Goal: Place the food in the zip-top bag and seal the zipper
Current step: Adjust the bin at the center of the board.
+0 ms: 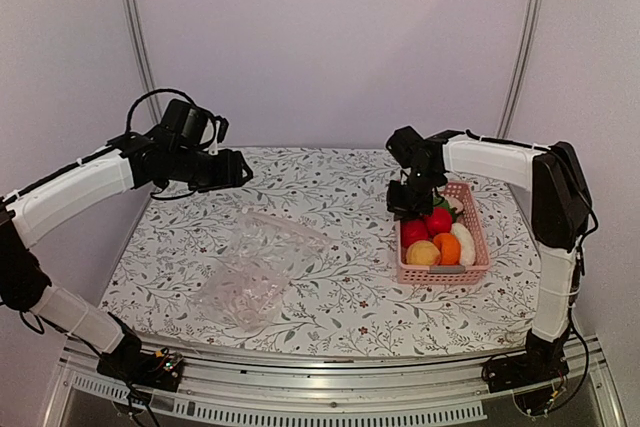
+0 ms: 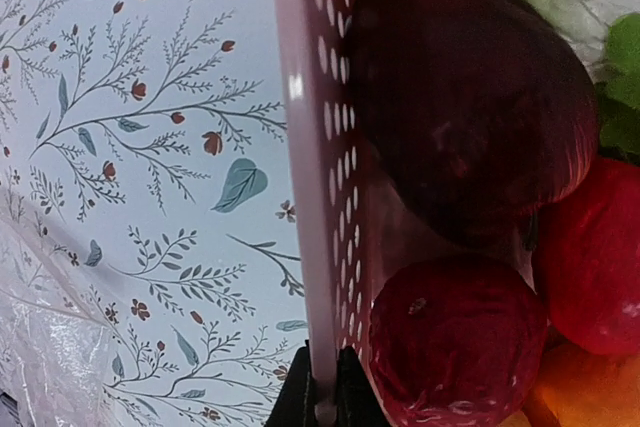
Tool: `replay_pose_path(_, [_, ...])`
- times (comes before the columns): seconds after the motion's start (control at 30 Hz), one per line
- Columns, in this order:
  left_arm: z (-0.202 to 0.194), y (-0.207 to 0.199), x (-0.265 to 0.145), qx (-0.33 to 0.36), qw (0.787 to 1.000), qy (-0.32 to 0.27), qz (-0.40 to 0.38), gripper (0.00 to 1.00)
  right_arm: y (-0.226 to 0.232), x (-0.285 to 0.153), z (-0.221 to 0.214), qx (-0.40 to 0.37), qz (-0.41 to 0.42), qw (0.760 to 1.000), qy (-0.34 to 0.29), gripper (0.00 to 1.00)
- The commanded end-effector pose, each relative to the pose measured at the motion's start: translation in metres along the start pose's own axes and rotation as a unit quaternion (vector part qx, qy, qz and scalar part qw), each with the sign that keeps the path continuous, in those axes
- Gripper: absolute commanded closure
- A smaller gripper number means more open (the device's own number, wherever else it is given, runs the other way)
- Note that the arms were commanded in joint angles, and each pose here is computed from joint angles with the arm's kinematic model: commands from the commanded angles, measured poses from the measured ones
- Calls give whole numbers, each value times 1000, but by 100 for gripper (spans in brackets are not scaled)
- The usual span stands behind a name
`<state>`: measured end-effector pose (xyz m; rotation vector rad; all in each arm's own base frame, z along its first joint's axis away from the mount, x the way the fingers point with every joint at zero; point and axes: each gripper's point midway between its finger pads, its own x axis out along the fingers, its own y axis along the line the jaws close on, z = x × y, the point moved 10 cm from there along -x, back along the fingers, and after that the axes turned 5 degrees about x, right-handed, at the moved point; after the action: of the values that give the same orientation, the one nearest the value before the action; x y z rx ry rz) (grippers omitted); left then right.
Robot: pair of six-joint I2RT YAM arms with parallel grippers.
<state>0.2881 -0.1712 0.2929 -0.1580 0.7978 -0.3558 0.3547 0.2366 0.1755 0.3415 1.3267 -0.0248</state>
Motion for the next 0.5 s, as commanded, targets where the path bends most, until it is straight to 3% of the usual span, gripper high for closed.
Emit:
replay_pose_path(0.0, [-6,-3,1,-2,1000,8,1,36,13,2,-21,-40,0,999,10,97])
replay_pose_path(0.1, [-6,-5,4,-4,1000,9,-1,36,13,-5,-29,-51,4,999,9,95])
replay_pose_path(0.27, [-9,-5,6,-10,1000,15,-1,36,19,-37,-22,-93,7,995,-19,60])
replay_pose_path(0.47, [-12,-2,0,-24,1000,15,7,36,60,-86,-26,-238,96,963,-82,50])
